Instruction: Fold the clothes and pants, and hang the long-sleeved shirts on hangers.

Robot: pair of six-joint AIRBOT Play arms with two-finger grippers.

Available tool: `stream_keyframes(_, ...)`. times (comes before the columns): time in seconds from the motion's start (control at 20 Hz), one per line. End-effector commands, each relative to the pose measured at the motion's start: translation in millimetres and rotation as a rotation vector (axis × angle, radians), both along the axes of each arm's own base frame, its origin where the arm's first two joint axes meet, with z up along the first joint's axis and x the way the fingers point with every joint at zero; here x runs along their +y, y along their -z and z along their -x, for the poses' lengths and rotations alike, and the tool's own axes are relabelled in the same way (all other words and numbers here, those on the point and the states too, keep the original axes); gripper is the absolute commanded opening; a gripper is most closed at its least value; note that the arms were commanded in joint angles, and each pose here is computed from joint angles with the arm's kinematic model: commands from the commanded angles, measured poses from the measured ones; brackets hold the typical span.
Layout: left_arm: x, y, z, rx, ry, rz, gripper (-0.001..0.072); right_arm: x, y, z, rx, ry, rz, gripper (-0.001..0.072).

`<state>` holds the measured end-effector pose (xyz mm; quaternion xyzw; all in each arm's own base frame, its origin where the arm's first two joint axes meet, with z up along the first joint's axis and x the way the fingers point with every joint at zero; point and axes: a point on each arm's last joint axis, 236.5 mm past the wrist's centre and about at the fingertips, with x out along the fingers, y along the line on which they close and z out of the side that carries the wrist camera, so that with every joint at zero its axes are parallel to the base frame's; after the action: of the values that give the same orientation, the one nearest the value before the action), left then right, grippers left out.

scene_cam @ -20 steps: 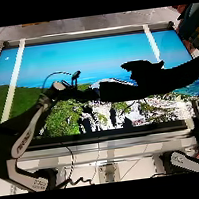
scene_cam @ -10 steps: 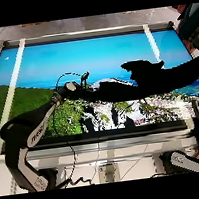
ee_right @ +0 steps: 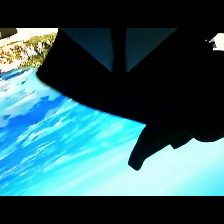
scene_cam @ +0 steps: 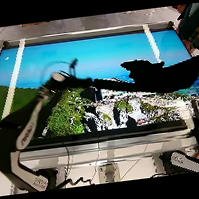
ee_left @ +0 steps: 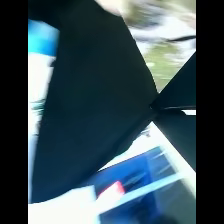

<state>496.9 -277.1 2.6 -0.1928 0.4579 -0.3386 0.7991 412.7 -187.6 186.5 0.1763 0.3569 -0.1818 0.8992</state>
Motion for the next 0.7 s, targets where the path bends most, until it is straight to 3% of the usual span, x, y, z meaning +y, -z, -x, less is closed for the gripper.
stream_keyframes(0.0,98,-114,-63,-0.241,-0.204,0.037,0.0009,2,-24,-22,-0.123,-0.025,0.037,0.0022)
stream_keyframes(0.15,205,-237,-92,-0.525,-0.444,0.037,0.0009,15,-66,-48,-0.29,-0.049,0.07,0.0021)
stream_keyframes(0.3,293,-315,-73,-0.691,-0.62,0.008,0.0009,11,-102,-55,-0.4,-0.027,0.104,0.0021)
stream_keyframes(0.4,323,-322,-48,-0.67,-0.618,-0.028,0.0009,11,-100,-51,-0.378,-0.027,0.1,0.0021)
stream_keyframes(0.5,344,-282,-21,-0.53,-0.535,-0.143,0.001,17,-61,-41,-0.23,-0.049,0.061,0.0021)
stream_keyframes(0.65,410,-165,44,-0.129,-0.425,-0.504,0.001,19,19,-8,0.074,-0.08,0.021,0.0022)
